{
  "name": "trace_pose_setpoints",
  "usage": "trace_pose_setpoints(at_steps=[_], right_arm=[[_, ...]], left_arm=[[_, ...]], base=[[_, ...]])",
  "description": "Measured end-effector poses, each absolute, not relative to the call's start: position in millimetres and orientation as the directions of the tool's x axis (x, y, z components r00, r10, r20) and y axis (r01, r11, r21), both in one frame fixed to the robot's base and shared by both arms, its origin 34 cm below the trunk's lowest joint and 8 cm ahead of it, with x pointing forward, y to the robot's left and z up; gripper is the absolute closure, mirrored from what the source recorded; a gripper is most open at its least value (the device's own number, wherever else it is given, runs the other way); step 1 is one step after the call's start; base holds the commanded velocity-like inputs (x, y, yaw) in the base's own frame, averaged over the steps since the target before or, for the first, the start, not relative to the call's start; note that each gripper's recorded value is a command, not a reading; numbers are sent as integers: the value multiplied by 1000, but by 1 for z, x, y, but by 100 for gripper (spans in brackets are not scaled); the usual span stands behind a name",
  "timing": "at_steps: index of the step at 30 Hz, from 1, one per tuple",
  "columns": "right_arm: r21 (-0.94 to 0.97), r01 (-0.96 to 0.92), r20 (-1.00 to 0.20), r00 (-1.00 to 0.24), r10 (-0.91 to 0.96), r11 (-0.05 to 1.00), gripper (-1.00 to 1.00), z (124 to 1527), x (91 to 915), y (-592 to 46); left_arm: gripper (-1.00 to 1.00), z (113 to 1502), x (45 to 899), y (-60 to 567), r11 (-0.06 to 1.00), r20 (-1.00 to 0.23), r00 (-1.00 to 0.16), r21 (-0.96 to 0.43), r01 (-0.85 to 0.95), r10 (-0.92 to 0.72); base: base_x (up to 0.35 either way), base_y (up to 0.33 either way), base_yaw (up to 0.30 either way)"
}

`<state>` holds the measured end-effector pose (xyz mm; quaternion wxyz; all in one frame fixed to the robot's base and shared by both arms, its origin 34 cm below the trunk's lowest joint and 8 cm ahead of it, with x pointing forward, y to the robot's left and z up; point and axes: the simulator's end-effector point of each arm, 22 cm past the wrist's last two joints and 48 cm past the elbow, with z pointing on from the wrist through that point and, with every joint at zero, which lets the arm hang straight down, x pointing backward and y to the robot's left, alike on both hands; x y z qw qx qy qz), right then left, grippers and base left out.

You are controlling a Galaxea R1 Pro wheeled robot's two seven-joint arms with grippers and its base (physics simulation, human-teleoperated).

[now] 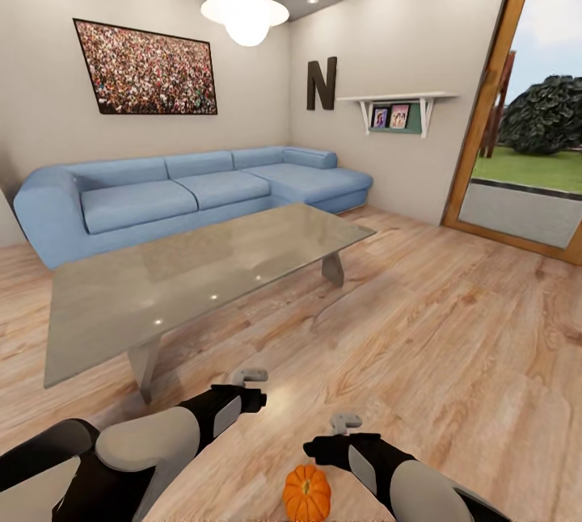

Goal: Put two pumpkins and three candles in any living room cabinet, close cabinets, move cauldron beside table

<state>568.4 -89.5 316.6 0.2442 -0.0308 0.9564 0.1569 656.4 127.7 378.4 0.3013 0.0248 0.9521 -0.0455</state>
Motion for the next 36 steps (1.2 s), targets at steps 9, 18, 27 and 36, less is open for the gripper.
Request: trace_pose_setpoints(at_steps=[9, 18, 27, 36], right_arm=[[282, -135, -480, -877, 18, 950, -100, 297, 564, -90], [285, -127, -459, -888, 18, 950, -100, 277, 556, -90], [291, -117, -423, -906, 18, 950, -100, 259, 547, -90], [302, -117, -258, -965, -37, 946, -100, 228, 501, -85]], left_arm=[[-100, 358, 651, 128, 995, -576, -817, -72, 75, 20], [-100, 337, 645, 128, 995, -557, -831, -74, 73, 20], [-100, 315, 638, 128, 995, -525, -851, -77, 70, 19], [-100, 294, 631, 128, 995, -493, -870, -79, 66, 19]], base=[[0, 0, 0], [0, 0, 0], [0, 0, 0], [0, 0, 0]])
